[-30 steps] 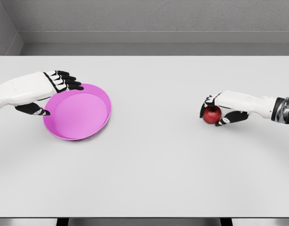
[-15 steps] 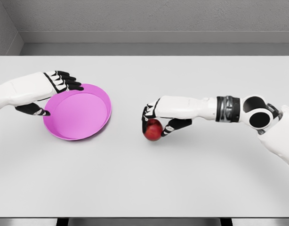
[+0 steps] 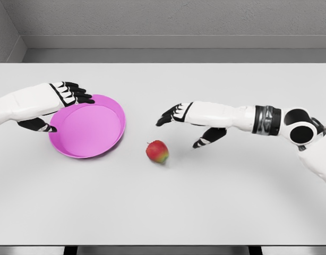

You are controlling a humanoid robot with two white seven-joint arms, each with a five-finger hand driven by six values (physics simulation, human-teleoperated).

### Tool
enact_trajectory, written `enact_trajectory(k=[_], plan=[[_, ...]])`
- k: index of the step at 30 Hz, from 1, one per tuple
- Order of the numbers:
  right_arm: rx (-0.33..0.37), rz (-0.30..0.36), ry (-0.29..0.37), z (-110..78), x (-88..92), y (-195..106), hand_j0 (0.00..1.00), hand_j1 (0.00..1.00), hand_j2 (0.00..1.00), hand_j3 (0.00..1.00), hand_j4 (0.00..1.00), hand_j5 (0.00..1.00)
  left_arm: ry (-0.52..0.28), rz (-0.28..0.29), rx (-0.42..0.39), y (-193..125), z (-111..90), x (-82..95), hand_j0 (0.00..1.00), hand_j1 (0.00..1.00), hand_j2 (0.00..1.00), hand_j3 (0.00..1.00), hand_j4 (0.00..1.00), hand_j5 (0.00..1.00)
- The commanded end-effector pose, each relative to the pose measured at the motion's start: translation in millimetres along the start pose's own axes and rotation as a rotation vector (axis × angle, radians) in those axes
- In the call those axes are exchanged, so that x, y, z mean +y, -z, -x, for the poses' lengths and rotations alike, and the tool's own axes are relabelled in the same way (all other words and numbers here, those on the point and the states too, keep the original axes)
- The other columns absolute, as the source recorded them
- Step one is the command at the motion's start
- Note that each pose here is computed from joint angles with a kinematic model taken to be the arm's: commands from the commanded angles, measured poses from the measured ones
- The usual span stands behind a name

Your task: Put the apple on the plate with both arms

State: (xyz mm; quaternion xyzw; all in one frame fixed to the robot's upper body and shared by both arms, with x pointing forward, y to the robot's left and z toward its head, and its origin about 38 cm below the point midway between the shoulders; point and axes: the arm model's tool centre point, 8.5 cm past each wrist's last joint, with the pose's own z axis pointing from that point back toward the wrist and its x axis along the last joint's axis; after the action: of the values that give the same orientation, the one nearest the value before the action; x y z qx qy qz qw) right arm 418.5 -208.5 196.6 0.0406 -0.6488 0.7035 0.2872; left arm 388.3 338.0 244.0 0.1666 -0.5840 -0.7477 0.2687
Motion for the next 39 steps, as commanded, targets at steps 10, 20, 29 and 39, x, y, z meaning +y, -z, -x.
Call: enact_trajectory(k=[10, 20, 29, 39], plan=[[0.306, 0.306, 0.001, 45.7, -53.5, -139.7, 1.0, 1.0, 1.0, 1.0, 1.0, 1.0, -0.023, 0.019, -0.019, 4.2, -6.0, -11.2, 1.0, 1.0, 1.0, 1.0, 1.0, 1.0], [0.352, 0.284, -0.006, 47.0, -51.7, -159.3, 1.0, 1.0, 1.0, 1.0, 1.0, 1.0, -0.005, 0.078, -0.292, 98.3, -61.8, -17.7, 1.0, 1.0, 1.0, 1.0, 1.0, 1.0], [0.364, 0.279, -0.009, 47.5, -52.3, -164.3, 1.0, 1.0, 1.0, 1.0, 1.0, 1.0, -0.008, 0.122, -0.375, 133.8, -85.2, -22.6, 1.0, 1.0, 1.0, 1.0, 1.0, 1.0], [0.364, 0.272, -0.005, 47.9, -48.7, -162.9, 1.0, 1.0, 1.0, 1.0, 1.0, 1.0, -0.002, 0.112, -0.404, 148.1, -95.7, -23.9, 1.0, 1.0, 1.0, 1.0, 1.0, 1.0]])
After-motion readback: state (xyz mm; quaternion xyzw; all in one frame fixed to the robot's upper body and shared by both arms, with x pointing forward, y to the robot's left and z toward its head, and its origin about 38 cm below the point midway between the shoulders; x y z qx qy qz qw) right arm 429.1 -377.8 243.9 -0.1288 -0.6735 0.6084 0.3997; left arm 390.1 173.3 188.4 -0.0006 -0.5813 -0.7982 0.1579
